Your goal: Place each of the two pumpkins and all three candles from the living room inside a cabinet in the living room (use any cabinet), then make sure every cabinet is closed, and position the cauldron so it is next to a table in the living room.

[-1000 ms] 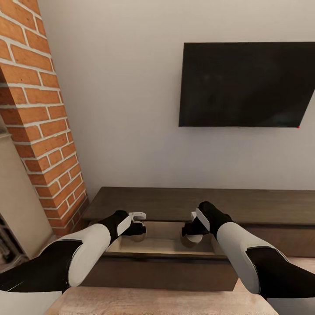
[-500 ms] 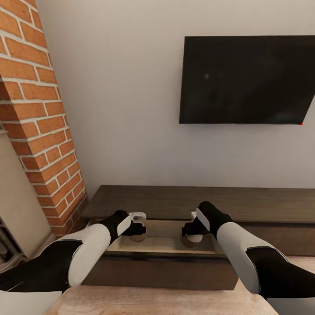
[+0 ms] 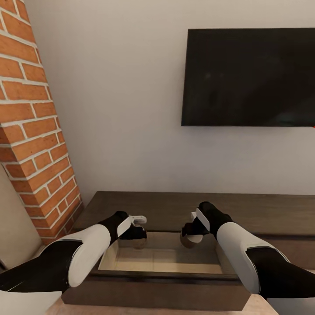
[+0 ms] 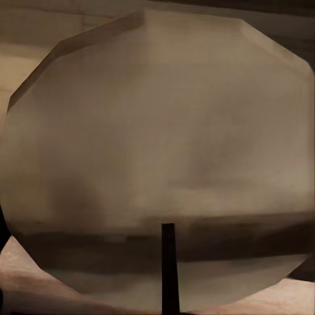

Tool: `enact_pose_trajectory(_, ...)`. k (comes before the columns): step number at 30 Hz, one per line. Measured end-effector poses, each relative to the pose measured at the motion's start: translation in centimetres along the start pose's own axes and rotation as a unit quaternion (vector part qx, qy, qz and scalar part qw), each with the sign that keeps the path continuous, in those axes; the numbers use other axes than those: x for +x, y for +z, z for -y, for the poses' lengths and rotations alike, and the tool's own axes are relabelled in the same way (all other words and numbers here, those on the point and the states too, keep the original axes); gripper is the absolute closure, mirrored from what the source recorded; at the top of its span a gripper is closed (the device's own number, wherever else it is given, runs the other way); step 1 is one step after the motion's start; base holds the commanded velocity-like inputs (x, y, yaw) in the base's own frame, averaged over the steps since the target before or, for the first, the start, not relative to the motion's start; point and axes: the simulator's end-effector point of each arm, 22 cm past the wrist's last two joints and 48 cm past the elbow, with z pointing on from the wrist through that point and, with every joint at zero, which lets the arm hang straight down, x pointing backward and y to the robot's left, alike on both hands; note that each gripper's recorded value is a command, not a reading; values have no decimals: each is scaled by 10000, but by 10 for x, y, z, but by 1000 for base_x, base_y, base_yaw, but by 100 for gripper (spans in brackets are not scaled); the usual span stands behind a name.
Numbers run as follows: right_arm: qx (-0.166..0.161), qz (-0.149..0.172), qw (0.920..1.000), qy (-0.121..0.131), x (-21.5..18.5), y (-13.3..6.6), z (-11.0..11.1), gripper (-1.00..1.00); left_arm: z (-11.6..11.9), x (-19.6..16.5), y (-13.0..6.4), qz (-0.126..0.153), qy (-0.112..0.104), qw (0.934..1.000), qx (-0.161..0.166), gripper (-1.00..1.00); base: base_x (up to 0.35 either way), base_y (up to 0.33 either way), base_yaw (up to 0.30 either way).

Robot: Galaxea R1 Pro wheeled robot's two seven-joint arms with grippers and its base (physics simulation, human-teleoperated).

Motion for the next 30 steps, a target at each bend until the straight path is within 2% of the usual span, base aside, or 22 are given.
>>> enact_pose_trajectory(4,-3,-6,10000,1,0,0,0,100,2,14,-1,-333,18,9994,52,100,21,0,0)
enact_pose_trajectory(7,-7,-9,10000,0,0,0,0,100,3,18,-2,-440,29,9990,64,100,4,0,0)
enact_pose_trajectory(10,-10,-17,10000,1,1,0,0,100,3,19,-2,-461,31,9989,66,100,1,0,0)
enact_pose_trajectory(20,-12,-24,10000,1,11,19,1,100,0,31,16,-462,33,9989,72,100,0,0,0)
enact_pose_trajectory(30,-19,-119,9999,9,27,44,2,100,-4,36,39,-273,22,9996,62,100,0,0,0)
